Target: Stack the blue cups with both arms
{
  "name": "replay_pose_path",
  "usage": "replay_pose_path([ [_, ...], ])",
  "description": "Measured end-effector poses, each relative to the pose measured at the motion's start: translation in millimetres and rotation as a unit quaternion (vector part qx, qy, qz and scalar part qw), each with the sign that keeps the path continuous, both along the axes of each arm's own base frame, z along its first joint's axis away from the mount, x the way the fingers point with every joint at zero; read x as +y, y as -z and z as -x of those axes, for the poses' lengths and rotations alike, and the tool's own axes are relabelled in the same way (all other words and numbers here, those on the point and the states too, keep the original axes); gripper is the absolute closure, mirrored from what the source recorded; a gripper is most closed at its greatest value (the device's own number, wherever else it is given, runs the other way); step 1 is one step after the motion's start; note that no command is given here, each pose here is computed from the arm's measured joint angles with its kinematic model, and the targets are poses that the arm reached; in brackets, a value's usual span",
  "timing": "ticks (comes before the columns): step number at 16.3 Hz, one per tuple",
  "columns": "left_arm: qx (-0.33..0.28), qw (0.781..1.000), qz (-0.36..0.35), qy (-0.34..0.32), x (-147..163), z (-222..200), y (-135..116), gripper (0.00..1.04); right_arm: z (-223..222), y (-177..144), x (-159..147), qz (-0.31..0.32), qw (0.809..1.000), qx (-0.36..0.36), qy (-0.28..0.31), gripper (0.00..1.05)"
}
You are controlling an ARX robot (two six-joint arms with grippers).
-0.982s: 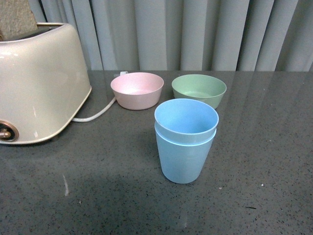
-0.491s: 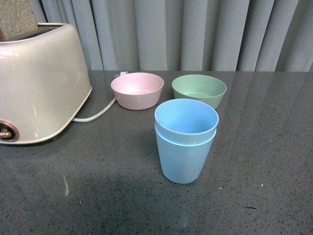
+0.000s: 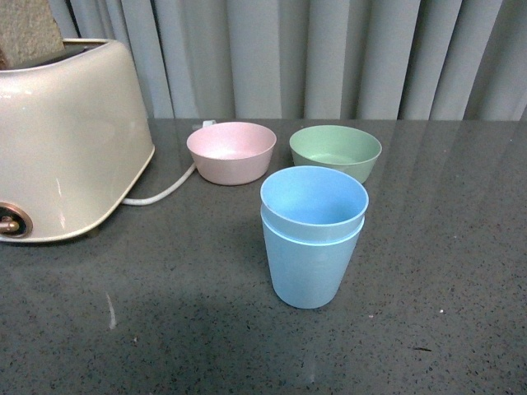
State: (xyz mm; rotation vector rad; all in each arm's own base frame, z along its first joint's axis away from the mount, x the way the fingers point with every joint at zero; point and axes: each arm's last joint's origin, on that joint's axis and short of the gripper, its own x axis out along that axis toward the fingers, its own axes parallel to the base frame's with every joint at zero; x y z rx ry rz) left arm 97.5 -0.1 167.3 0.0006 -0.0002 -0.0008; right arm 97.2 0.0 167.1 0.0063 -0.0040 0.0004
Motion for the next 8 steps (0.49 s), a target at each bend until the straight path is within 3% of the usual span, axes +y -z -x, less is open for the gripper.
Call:
replay_pose_path([
  [8,0.000,1.000,0.000,0.000,0.0,0.0,0.0,0.07,0.0,0.0,0.0,0.000,1.000,0.000,0.000,0.07],
])
